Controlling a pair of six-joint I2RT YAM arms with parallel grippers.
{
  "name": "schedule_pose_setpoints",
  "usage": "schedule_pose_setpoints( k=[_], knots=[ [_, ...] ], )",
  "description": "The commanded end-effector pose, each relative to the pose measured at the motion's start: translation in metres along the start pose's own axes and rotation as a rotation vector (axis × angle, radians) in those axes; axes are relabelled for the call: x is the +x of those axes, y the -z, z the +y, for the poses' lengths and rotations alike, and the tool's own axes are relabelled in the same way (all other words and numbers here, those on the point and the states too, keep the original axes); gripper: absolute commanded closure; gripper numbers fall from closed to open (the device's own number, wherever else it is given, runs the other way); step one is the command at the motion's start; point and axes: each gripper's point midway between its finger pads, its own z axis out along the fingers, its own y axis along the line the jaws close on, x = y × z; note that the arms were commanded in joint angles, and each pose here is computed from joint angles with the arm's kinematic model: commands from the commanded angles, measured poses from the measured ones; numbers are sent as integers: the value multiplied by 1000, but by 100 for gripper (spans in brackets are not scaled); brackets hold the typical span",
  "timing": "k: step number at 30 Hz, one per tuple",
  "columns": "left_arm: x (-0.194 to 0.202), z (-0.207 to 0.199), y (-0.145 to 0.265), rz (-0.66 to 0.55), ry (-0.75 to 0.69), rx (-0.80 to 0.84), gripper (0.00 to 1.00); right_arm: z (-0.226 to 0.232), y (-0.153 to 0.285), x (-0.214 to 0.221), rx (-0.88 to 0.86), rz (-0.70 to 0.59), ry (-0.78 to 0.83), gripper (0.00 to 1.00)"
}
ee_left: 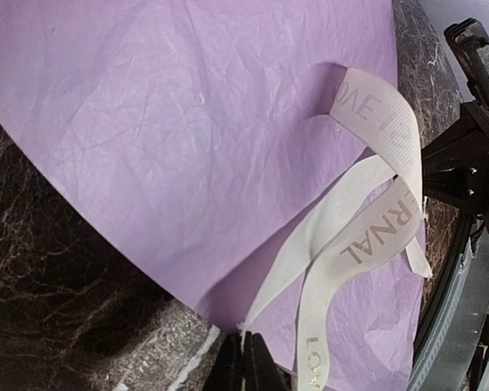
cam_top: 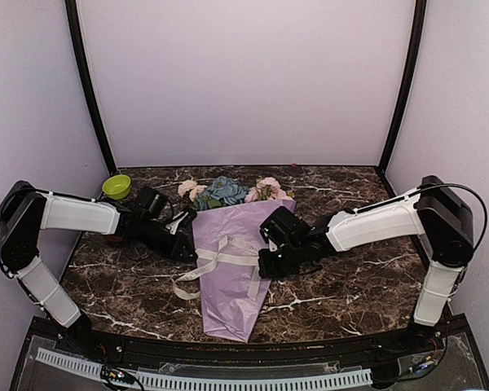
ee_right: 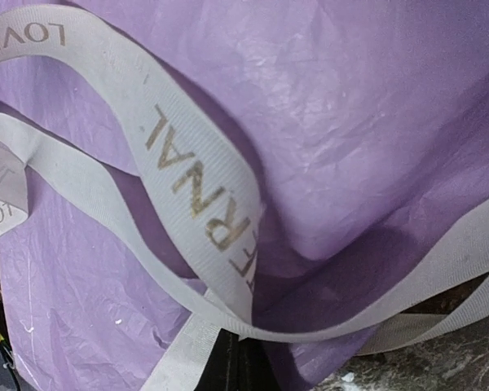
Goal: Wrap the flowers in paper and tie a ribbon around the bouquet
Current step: Tie the ribbon around the folded bouquet.
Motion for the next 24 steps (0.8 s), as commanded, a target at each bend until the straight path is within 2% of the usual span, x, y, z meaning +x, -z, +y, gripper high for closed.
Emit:
schedule_pose_setpoints(
  k=[1, 7, 11, 16, 18, 21, 24],
  knots=[
    [-5, -5, 13, -20, -35, -20, 98, 9, 26, -11, 26, -47, 40, 100],
    [-5, -5, 14, -29, -37, -28, 100, -9, 42, 0, 140, -30, 64, 100],
    [-4, -4, 13, -32, -39, -25, 100, 13, 51, -4, 157, -62, 143, 100],
    [-6, -4, 14, -36, -44, -29, 100, 3, 45, 0, 194, -66, 47, 98],
    [-6, -3, 14, -35, -45, -37, 100, -2, 44, 1, 191, -74, 9, 93],
    [-5, -5, 15, -35, -47, -30, 100, -10, 41, 7, 193, -76, -20, 74],
    [-7, -4, 14, -39, -49, -31, 100, -3, 40, 2, 159, -97, -26, 66]
  ],
)
